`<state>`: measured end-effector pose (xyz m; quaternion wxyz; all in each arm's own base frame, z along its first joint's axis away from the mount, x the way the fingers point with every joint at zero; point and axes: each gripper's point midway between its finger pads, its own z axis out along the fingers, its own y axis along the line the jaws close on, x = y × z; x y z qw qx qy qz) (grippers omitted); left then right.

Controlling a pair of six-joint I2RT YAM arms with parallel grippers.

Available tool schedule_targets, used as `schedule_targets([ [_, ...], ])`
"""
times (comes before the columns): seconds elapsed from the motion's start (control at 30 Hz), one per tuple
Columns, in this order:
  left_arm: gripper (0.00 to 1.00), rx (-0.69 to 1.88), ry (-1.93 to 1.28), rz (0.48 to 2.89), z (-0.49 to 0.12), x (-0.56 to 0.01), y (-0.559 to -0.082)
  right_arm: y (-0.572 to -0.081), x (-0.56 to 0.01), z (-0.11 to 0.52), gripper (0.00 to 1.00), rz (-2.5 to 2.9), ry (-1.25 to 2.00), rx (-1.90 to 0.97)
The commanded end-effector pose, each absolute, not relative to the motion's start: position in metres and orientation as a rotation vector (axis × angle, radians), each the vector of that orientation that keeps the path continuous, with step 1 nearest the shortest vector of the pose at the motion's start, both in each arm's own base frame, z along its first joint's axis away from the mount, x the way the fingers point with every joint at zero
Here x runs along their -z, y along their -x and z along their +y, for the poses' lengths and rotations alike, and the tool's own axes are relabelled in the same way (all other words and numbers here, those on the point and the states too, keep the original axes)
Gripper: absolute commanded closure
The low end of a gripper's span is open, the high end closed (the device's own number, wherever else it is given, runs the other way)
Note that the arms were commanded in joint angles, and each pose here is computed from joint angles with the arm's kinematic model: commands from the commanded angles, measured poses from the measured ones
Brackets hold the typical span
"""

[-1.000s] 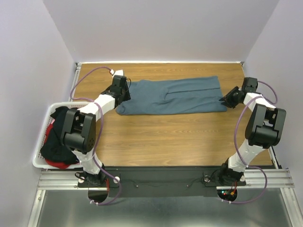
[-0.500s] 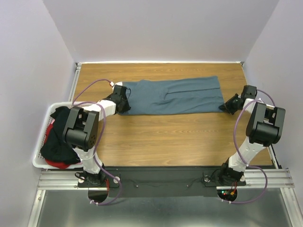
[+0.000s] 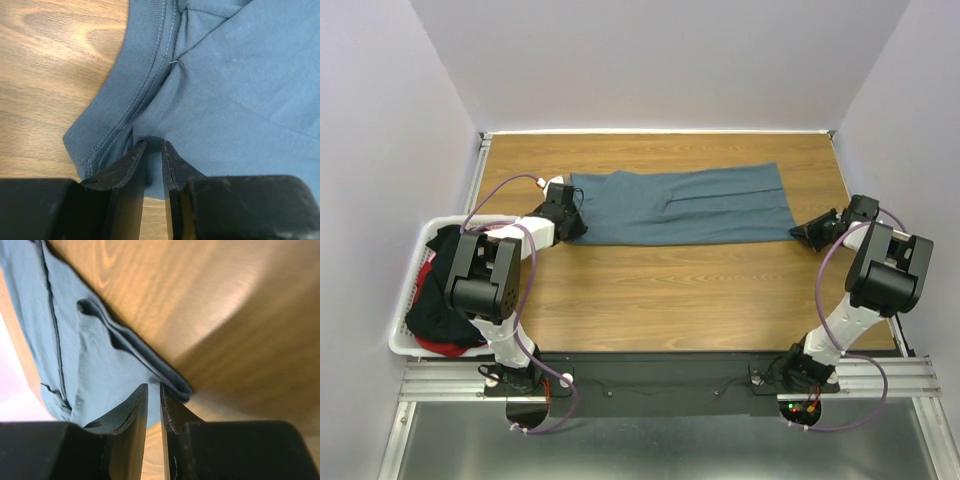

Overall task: Fold and stack the t-shirts
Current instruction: Fold the tshirt

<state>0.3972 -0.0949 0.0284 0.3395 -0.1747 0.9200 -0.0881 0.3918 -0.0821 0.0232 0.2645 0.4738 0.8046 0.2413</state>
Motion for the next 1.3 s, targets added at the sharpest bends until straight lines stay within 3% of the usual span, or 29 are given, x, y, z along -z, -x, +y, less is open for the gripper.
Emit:
schedule_targets([
  [0.0, 0.69, 0.081, 0.497, 2.499, -0.065, -0.007, -0.371, -0.358, -0.002, -0.110, 0.77, 2.194, -1.397, -0.443],
  [0.23, 0.51, 0.116, 0.444, 2.435, -0.080, -0.041, -0.386, -0.378, -0.054, -0.090, 0.77, 2.188, -1.161, -0.467],
  [0.33, 0.37, 0.105, 0.430, 2.384, -0.086, -0.066, -0.394, -0.389, -0.074, -0.073, 0.71, 2.242, -1.003, -0.389],
  [0.4, 0.29, 0.024, 0.410, 2.326, -0.086, -0.086, -0.399, -0.398, -0.088, -0.067, 0.60, 2.275, -0.914, -0.302],
  [0.6, 0.27, -0.083, 0.320, 2.261, -0.104, -0.117, -0.412, -0.416, -0.094, 0.004, 0.35, 2.448, -0.494, -0.168],
  [0.67, 0.27, -0.049, 0.289, 2.265, -0.120, -0.119, -0.416, -0.416, -0.089, 0.015, 0.32, 2.488, -0.452, -0.152],
  [1.27, 0.31, -0.025, 0.199, 2.367, -0.172, -0.059, -0.492, -0.364, -0.012, 0.047, 0.31, 2.777, -0.308, -0.041],
])
